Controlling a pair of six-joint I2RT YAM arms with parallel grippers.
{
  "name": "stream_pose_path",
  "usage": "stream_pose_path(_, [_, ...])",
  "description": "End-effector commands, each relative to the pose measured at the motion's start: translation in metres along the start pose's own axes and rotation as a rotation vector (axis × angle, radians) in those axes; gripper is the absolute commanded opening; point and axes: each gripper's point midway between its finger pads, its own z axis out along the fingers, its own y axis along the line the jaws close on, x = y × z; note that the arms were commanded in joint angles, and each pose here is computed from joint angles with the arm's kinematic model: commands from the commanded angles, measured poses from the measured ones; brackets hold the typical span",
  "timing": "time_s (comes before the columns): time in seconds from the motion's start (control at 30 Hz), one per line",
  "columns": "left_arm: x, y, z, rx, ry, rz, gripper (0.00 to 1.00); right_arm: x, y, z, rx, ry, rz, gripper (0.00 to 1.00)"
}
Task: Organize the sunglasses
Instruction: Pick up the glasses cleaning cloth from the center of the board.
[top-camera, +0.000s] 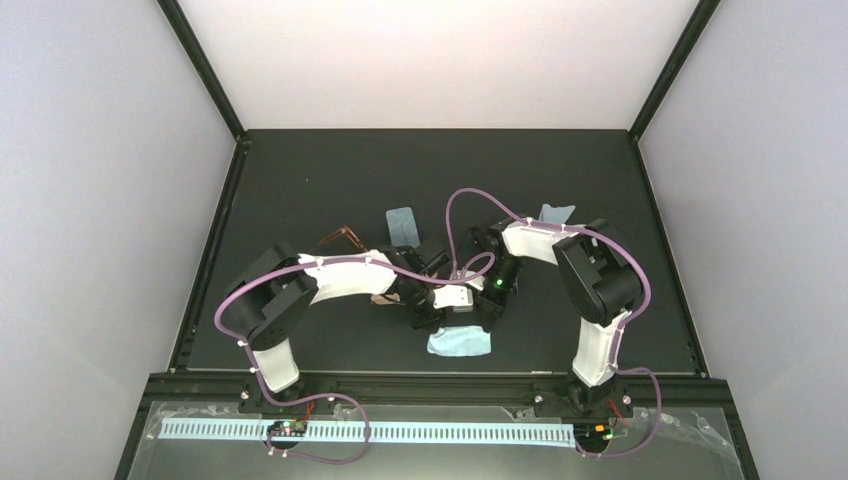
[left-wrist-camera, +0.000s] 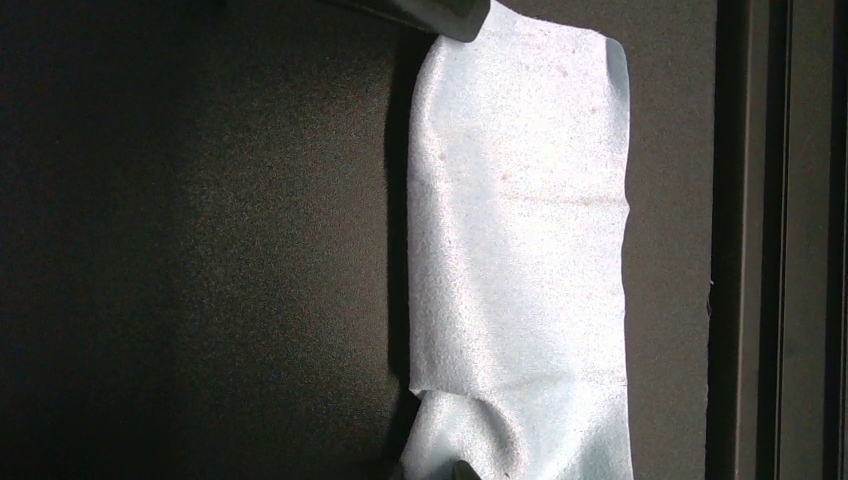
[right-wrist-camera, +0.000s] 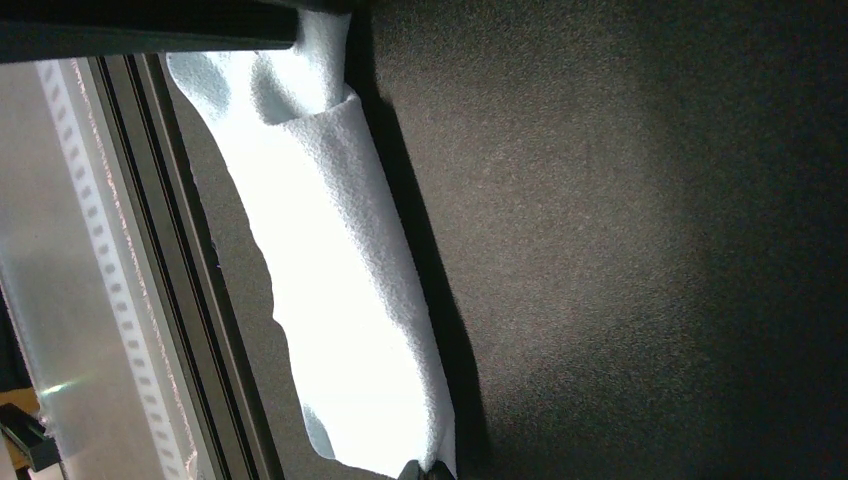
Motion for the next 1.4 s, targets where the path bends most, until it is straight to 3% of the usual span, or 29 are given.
stream_pose_path(0.0, [-0.012,0.001,-0.002,0.005,-0.024,0.010,0.10,0.002,-0.002,-0.001,0.015,0.002,0.002,0.01])
stream_pose_path(0.17, [-0.011,-0.001,-0.004,0.009,-0.023,0.007,0.02,0.005,-0.002,-0.003,0.023,0.008,0.004,0.01])
stream_pose_path(1.03, [-0.009,0.003,-0.013,-0.008,-0.029,-0.007,0.02,0.014,-0.005,-0.009,0.041,0.008,0.016,0.02])
stream_pose_path(1.17, [-0.009,0.004,-0.012,-0.011,-0.031,-0.010,0.09,0.014,-0.005,-0.009,0.040,0.006,0.016,0.02])
stream_pose_path(1.37, [-0.013,0.009,-0.012,-0.031,-0.047,-0.009,0.34,0.013,-0.005,-0.009,0.039,0.003,0.015,0.02])
